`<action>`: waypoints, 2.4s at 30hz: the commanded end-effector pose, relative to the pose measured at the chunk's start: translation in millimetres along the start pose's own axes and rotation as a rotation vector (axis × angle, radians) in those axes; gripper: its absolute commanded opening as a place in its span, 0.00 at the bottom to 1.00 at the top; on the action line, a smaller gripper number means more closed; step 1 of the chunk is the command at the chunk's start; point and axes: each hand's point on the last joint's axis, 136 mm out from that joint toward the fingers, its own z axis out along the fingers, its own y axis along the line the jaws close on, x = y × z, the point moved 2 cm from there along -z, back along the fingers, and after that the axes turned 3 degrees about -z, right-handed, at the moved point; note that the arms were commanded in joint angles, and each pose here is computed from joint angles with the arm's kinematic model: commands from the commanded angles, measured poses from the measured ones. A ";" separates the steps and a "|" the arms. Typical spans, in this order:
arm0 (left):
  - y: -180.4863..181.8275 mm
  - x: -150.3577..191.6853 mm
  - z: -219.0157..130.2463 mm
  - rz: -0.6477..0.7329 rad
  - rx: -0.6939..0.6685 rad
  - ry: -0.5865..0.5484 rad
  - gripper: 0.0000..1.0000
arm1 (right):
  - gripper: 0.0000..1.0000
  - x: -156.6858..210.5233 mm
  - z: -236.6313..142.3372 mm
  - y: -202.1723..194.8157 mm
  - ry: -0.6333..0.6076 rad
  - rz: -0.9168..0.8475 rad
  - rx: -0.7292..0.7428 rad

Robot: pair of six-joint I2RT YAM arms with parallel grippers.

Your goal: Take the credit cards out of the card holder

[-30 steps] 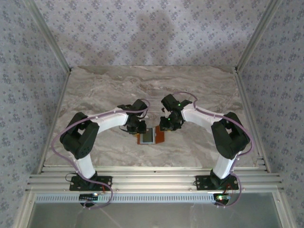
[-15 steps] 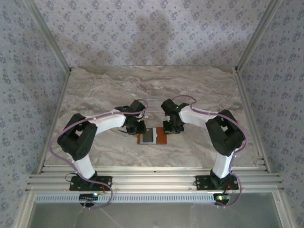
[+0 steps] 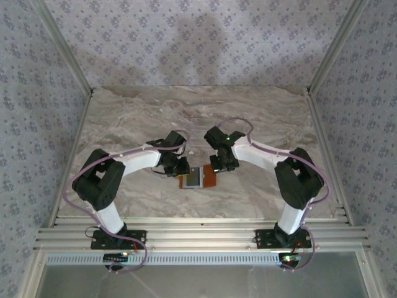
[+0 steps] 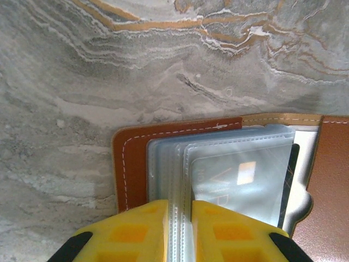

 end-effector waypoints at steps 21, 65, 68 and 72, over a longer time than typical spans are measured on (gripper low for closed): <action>24.8 15.4 14.7 -0.071 -0.052 0.046 0.16 | 0.25 3.8 28.8 62.1 0.082 0.212 -0.550; 23.3 17.2 18.0 -0.051 -0.041 0.066 0.13 | 0.21 -1.9 53.8 59.3 0.088 0.296 -0.711; 23.3 17.1 18.6 -0.052 -0.042 0.067 0.13 | 0.21 -1.3 56.0 58.8 0.090 0.300 -0.711; 23.2 17.1 18.8 -0.052 -0.041 0.069 0.13 | 0.22 0.6 57.9 60.9 0.102 0.297 -0.714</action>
